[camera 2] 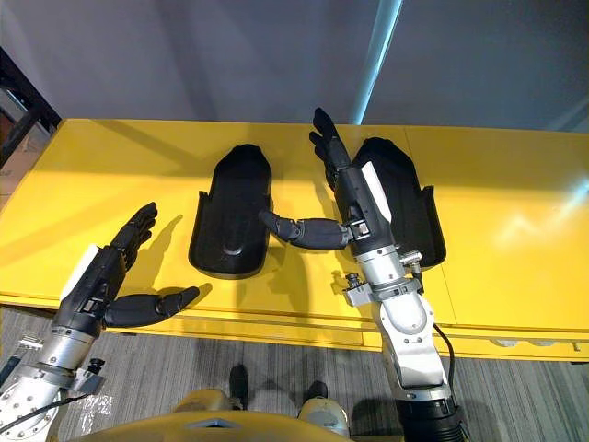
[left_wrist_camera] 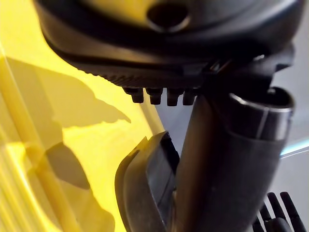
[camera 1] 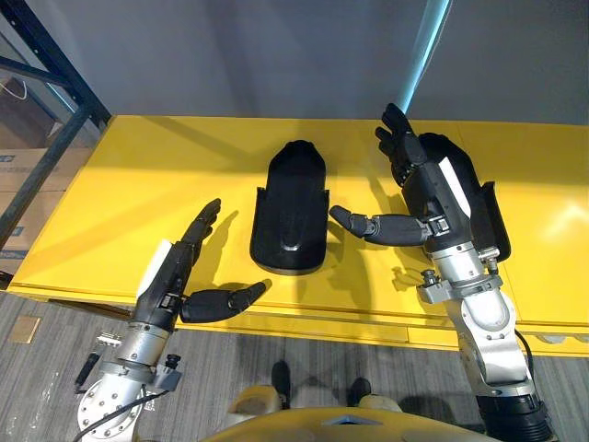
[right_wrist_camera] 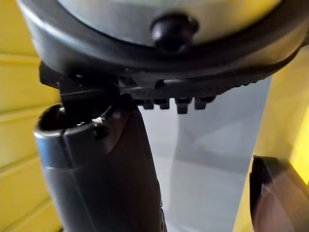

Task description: Walk over and take three plastic housings, then place them on the shelf

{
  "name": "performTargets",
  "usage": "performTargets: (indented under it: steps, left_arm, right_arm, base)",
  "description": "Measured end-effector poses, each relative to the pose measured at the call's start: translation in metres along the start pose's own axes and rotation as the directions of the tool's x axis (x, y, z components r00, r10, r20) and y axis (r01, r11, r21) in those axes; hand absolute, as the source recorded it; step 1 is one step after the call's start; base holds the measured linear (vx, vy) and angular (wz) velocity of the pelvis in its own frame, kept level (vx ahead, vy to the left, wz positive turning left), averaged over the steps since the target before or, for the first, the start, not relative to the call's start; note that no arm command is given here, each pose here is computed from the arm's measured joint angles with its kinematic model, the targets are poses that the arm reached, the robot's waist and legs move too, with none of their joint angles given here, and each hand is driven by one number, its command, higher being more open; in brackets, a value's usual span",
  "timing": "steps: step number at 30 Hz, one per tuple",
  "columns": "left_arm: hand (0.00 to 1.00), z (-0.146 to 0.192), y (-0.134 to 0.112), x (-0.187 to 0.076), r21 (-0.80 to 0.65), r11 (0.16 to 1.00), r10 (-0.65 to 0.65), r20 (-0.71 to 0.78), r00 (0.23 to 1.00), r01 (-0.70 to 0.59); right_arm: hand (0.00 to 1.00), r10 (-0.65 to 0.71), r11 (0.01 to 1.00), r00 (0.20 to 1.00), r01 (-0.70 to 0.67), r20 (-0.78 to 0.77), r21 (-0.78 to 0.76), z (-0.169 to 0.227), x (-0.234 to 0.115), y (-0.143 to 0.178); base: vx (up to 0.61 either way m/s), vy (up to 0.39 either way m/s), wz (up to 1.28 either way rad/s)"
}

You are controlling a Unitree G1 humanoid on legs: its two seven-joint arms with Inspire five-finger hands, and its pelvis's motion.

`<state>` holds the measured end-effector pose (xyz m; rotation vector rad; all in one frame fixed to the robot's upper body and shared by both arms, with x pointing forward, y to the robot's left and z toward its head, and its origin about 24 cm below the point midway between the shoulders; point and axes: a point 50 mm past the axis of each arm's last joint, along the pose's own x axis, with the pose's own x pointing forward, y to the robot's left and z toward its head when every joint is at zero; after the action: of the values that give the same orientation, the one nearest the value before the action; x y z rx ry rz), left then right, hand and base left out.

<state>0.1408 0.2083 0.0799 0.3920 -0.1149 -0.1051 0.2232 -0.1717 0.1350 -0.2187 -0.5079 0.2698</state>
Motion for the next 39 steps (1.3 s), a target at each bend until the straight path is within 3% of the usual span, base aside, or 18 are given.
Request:
performTargets:
  steps: [14,26,39]
  left_arm:
    - [1.00,-0.019,-0.019,0.013,-0.020,0.998,0.060,-0.062,0.996,-0.062]
    - [1.00,-0.019,-0.026,0.021,0.065,0.995,0.080,-0.054,0.995,-0.077]
    - [1.00,-0.023,-0.026,0.028,0.138,0.973,0.192,-0.053,0.980,-0.183]
  right_arm:
    - [1.00,-0.050,0.999,0.999,0.050,-0.013,0.005,-0.002,-0.002,-0.002]
    - [1.00,-0.060,0.998,0.998,0.060,-0.015,0.011,-0.002,-0.002,-0.002]
    - [1.00,-0.038,0.999,0.999,0.039,-0.010,0.035,-0.002,-0.002,0.000]
  base:
    - [0.00,0.008,-0.09]
    - [0.00,0.006,-0.05]
    - [0.00,0.007,-0.04]
